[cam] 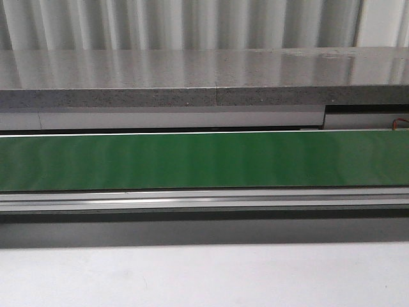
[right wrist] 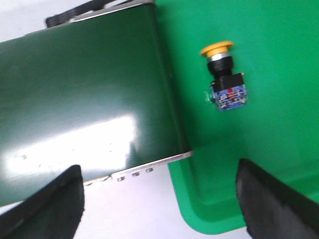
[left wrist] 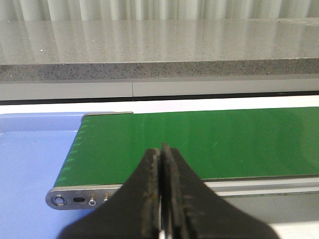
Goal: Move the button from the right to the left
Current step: 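Close the right gripper on the yellow-capped button's blue block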
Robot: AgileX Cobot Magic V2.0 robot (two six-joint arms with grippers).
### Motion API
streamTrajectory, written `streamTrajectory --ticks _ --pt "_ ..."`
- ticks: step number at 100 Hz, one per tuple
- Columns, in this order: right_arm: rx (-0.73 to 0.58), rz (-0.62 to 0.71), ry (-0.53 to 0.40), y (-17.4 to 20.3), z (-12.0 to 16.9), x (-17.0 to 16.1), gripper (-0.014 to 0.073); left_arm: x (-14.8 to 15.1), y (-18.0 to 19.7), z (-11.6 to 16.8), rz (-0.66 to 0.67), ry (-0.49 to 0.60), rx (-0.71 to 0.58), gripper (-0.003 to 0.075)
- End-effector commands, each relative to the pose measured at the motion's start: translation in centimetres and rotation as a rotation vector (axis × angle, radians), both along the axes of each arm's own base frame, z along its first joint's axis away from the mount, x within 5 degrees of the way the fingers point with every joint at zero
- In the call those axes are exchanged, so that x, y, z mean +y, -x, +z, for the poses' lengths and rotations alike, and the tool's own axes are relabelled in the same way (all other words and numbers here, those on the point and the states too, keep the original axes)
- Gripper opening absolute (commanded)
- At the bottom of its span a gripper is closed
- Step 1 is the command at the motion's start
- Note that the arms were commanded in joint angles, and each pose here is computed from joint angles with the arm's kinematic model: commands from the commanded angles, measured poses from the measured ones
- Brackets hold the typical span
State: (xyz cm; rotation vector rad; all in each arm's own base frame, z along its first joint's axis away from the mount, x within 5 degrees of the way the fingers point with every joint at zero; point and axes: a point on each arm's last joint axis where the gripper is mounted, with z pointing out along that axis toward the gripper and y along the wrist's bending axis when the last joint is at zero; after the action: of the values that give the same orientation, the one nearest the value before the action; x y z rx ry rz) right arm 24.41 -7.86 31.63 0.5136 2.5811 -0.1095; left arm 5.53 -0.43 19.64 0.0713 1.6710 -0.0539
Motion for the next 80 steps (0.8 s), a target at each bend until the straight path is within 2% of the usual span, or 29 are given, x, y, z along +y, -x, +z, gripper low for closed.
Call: streamTrajectory --ticks 1,24,44,60,80 --pt "-0.038 -0.054 0.010 -0.9 0.8 -1.8 0.0610 0.0 0.1 0.0 0.001 0.014 -0.083 -0.0020" --pt "0.068 -0.177 -0.062 -3.3 -2.9 -6.4 0.0610 0.0 0.1 0.0 0.001 0.014 -0.083 -0.0020" --pt "0.142 -0.217 -0.095 -4.9 -5.8 -8.8 0.0610 0.0 0.1 0.0 0.001 0.014 -0.083 -0.0020" --pt "0.181 -0.180 -0.084 -6.6 -7.2 -9.8 0.0610 0.0 0.1 0.0 0.001 0.014 -0.083 -0.0020" --pt "0.255 -0.057 -0.063 -8.3 -9.3 -10.8 0.0610 0.0 0.1 0.0 0.001 0.014 -0.083 -0.0020"
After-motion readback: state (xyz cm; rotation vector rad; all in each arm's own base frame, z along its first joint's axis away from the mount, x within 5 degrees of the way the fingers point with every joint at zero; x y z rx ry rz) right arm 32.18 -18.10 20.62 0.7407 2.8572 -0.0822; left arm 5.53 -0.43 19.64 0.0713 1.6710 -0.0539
